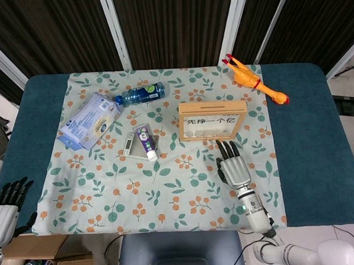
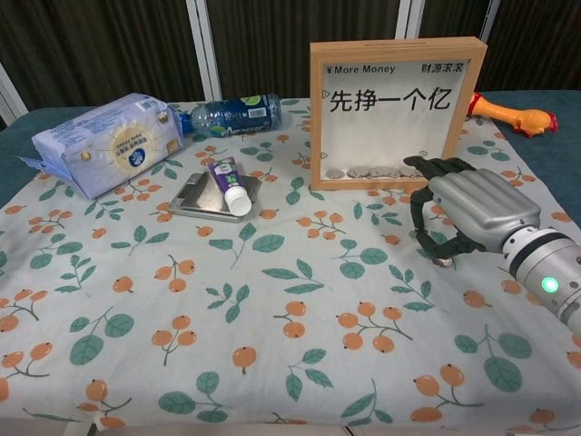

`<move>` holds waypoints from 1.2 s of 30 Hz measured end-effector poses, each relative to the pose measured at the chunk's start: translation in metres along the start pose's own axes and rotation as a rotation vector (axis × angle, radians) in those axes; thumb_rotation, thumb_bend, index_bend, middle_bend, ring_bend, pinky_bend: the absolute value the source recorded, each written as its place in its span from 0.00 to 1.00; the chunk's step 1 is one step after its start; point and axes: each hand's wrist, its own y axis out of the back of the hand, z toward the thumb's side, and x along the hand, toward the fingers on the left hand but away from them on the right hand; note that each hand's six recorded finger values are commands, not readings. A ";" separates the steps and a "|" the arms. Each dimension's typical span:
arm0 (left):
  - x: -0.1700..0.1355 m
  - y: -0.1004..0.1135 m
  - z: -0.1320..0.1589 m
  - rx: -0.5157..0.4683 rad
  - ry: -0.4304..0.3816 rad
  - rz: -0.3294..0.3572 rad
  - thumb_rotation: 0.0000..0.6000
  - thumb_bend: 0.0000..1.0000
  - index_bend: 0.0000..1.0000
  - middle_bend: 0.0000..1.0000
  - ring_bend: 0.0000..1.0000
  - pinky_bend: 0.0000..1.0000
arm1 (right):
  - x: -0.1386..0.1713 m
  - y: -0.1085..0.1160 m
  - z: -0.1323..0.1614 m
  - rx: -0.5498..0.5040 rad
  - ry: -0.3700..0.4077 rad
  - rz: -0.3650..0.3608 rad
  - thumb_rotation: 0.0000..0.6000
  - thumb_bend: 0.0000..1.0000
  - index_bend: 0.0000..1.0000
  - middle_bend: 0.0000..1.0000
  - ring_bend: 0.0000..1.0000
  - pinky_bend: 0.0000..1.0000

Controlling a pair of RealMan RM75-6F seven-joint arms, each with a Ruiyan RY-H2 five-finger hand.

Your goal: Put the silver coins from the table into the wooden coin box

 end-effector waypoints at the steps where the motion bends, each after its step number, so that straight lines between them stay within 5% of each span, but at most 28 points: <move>1: 0.000 0.000 0.000 0.000 0.000 0.001 1.00 0.36 0.00 0.00 0.00 0.00 | 0.000 0.004 0.001 -0.009 0.004 -0.011 1.00 0.58 0.71 0.08 0.00 0.00; 8: -0.001 0.003 0.000 -0.005 0.001 0.011 1.00 0.36 0.00 0.00 0.00 0.00 | 0.008 0.062 0.007 -0.126 0.058 -0.139 1.00 0.58 0.71 0.08 0.00 0.00; 13: -0.002 0.004 0.000 -0.014 -0.001 0.019 1.00 0.36 0.00 0.00 0.00 0.00 | 0.016 0.143 -0.003 -0.223 0.090 -0.302 1.00 0.58 0.72 0.09 0.00 0.00; 18: -0.004 0.005 -0.001 -0.019 0.002 0.027 1.00 0.36 0.00 0.00 0.00 0.00 | 0.000 0.217 -0.032 -0.219 0.044 -0.466 1.00 0.58 0.72 0.09 0.00 0.00; 21: -0.005 0.007 -0.002 -0.020 0.005 0.030 1.00 0.36 0.00 0.00 0.00 0.00 | -0.019 0.242 -0.046 -0.174 -0.016 -0.521 1.00 0.58 0.72 0.09 0.00 0.00; 27: -0.005 0.010 -0.003 -0.020 0.005 0.035 1.00 0.36 0.00 0.00 0.00 0.00 | -0.063 0.252 -0.061 -0.075 -0.101 -0.464 1.00 0.58 0.72 0.09 0.00 0.00; 36: -0.004 0.008 -0.006 -0.036 0.009 0.010 1.00 0.37 0.00 0.00 0.00 0.00 | -0.094 0.242 -0.056 0.039 -0.079 -0.322 1.00 0.58 0.73 0.09 0.00 0.00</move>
